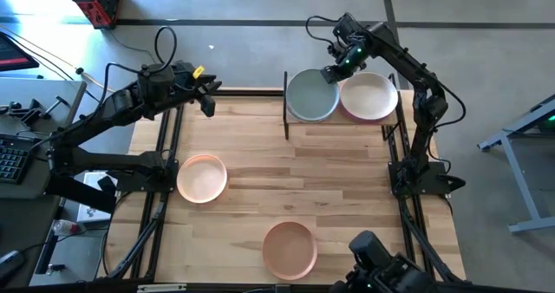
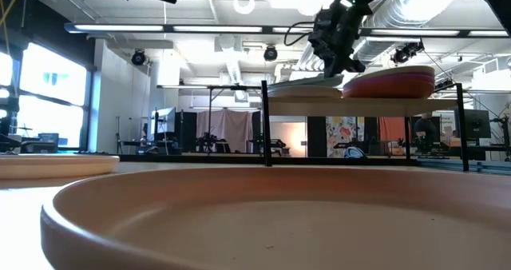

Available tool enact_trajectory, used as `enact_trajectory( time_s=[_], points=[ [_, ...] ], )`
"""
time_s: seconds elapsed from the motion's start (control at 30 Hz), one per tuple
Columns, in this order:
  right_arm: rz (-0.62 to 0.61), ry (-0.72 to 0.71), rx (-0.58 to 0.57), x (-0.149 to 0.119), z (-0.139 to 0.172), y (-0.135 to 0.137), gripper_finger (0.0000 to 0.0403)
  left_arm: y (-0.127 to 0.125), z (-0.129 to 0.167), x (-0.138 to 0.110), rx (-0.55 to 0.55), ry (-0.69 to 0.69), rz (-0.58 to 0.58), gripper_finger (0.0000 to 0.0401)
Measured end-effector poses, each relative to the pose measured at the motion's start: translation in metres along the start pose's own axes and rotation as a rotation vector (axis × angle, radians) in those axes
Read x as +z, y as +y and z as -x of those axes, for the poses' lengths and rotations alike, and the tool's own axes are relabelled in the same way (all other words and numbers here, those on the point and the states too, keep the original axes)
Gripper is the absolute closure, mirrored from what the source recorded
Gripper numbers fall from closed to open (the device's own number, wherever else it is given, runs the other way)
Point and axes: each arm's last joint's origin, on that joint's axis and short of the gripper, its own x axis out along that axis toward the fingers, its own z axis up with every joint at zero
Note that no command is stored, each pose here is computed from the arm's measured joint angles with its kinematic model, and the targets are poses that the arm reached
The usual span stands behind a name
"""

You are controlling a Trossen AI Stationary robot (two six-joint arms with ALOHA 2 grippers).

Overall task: Place and stack plates onto a shelf
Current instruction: Stack the light blue plate on top of the left white plate on the shelf

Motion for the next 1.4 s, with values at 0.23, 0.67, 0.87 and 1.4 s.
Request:
enact_trajectory(
  time_s=[0.23, 0.67, 0.87, 1.4],
  points=[
    [-0.007, -0.014, -0.001, 0.001, 0.0, 0.0, 0.0403, 0.0, 0.0, 0.0, 0.0, 0.0, 0.003, 0.0286],
    [-0.019, 0.03, -0.058, -0.005, -0.004, 0.012, 0.0403, 0.0, 0.0, 0.0, 0.0, 0.001, 0.001, 0.0286],
    [-0.028, 0.014, -0.071, -0.004, -0.005, 0.014, 0.0403, 0.0, 0.0, 0.0, 0.0, 0.003, 0.0, 0.0286],
    [-0.019, -0.028, -0.09, 0.0, -0.005, 0.014, 0.0388, 0.0, 0.0, -0.003, 0.003, 0.031, -0.009, 0.0286]
  ],
)
